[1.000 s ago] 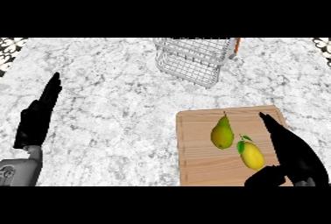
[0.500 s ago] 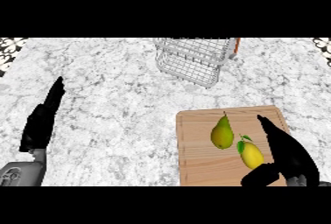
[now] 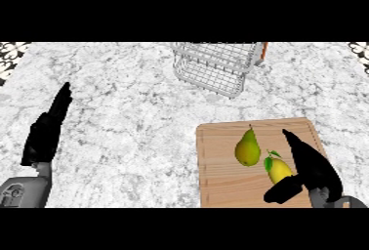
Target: Pick the lemon from the cutting board and place it in the tiered basket
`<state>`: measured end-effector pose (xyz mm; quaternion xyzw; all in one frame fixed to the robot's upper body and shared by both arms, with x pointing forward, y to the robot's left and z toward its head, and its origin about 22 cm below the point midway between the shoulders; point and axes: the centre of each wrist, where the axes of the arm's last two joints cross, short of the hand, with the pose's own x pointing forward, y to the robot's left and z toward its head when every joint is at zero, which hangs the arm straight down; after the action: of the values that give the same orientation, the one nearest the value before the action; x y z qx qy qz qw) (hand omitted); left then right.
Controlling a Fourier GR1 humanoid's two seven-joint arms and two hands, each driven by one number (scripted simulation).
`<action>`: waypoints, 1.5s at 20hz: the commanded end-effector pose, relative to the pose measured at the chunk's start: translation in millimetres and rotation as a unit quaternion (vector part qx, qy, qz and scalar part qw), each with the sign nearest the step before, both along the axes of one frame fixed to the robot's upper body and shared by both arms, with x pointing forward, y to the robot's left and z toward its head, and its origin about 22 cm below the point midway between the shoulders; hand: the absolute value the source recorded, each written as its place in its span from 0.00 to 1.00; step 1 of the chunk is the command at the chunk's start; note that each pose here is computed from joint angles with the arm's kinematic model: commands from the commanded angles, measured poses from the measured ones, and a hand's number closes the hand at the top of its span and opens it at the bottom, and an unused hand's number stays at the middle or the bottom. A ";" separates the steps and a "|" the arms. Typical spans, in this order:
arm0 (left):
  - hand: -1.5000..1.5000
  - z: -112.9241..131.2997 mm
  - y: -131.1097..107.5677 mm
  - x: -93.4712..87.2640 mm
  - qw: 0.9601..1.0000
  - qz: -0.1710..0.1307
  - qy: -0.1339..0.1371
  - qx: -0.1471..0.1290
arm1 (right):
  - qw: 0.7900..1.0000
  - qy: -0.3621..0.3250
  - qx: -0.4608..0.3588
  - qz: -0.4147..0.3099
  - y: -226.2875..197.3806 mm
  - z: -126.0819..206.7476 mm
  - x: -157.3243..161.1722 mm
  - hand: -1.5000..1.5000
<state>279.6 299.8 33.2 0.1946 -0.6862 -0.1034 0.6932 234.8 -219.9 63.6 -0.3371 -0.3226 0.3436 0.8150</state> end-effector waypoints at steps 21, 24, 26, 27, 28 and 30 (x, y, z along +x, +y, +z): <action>0.50 2.6 -18.6 7.9 1.000 -0.008 -0.007 0.001 | 0.999 0.001 0.028 0.034 96.6 1.6 30.2 1.00; 0.50 5.5 -23.1 5.0 0.999 -0.051 -0.003 0.002 | 0.997 -0.059 0.025 0.038 158.8 19.1 40.6 1.00; 0.50 13.8 -29.7 10.6 0.998 -0.065 -0.014 0.004 | 0.995 -0.088 0.011 0.049 164.8 26.9 52.7 1.00; 0.50 13.6 -35.2 11.4 0.997 -0.069 -0.019 0.001 | 0.993 -0.106 0.008 0.045 170.9 34.5 56.9 1.00; 0.50 10.4 -39.1 12.7 0.997 -0.071 -0.017 -0.001 | 0.991 -0.125 0.009 0.036 174.3 44.4 65.3 1.00; 0.50 16.0 -39.5 17.5 0.997 -0.081 -0.017 0.004 | 0.985 -0.171 0.013 0.023 182.1 56.1 72.0 1.00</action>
<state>290.4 268.1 44.9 0.1541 -0.7069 -0.1432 0.6754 295.3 -68.0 94.3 -0.3385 -0.4515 0.3636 0.7412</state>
